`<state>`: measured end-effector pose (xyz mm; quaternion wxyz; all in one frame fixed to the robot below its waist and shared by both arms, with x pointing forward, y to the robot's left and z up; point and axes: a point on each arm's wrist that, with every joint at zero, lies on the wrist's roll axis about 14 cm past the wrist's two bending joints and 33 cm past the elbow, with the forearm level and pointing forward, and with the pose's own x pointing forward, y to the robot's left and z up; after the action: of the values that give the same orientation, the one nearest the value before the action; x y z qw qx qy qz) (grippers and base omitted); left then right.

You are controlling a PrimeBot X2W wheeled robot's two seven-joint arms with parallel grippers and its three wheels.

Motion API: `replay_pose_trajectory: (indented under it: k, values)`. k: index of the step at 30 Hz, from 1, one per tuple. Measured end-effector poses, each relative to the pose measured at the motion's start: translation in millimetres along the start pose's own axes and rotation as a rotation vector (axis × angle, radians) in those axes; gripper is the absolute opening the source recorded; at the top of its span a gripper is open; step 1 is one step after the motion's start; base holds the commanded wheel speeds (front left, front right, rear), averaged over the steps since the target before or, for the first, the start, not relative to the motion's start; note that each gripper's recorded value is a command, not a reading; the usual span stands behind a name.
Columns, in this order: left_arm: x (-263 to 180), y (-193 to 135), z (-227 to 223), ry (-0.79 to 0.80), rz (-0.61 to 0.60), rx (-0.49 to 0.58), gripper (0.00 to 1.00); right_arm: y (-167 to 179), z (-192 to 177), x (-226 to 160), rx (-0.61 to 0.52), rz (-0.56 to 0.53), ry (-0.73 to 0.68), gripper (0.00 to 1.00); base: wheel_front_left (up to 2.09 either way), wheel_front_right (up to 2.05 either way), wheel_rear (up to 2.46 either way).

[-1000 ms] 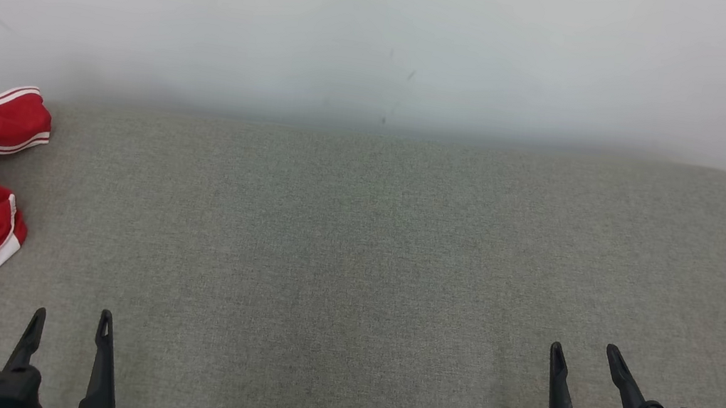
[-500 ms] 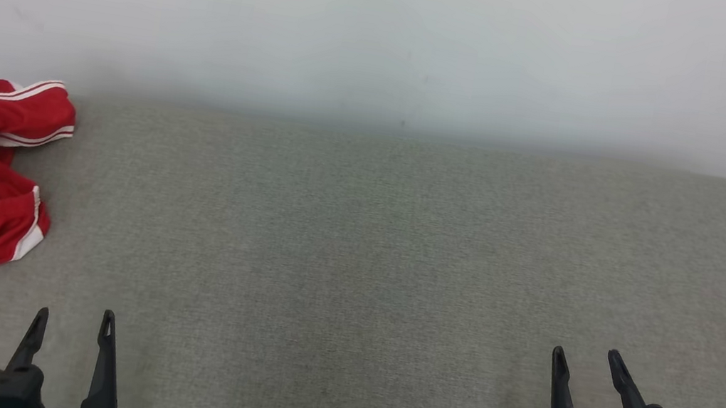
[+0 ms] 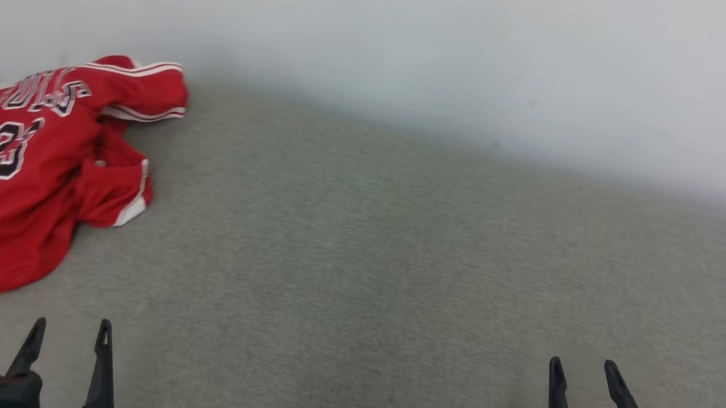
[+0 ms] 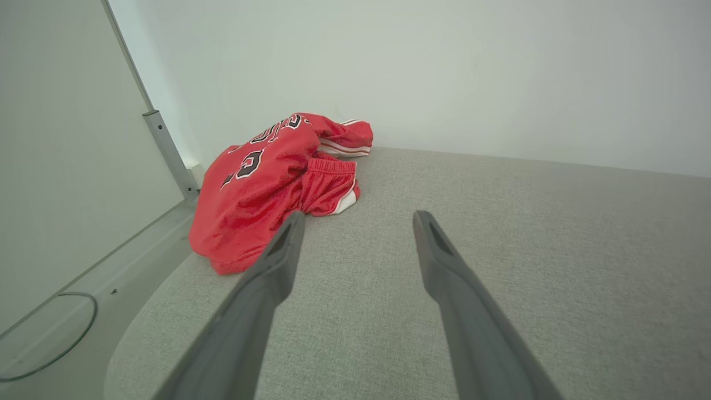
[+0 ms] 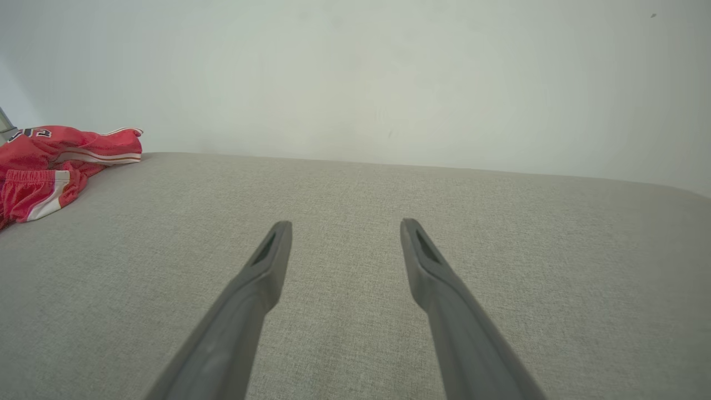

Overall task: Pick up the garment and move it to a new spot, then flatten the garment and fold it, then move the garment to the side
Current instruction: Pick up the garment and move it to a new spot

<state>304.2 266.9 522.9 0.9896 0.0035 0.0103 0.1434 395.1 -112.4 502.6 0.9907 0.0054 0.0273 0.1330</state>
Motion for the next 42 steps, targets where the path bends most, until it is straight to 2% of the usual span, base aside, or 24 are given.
replay_pose_trajectory:
  k: [13, 23, 33, 42]
  values:
    - [-44.0, 63.3, -4.3, 0.004, 0.204, -0.008, 1.00, 64.8, -2.3, 28.5, -0.004, 0.193, 0.015, 1.00, 0.00, 0.00, 0.00]
    - [-71.8, 93.7, -4.8, 0.000, 0.320, -0.015, 1.00, 100.1, -2.4, 39.4, -0.013, 0.293, 0.018, 1.00, 0.00, 0.00, 0.00]
    - [-75.0, 98.6, -5.6, -0.002, 0.348, -0.015, 1.00, 104.9, -6.6, 42.3, -0.010, 0.308, 0.032, 1.00, 0.00, 0.00, 0.00]
    - [-48.7, 127.7, 39.1, -0.173, 0.429, -0.034, 1.00, 90.9, 2.8, 47.2, -0.021, 0.268, 0.004, 1.00, 0.00, 0.00, 0.00]
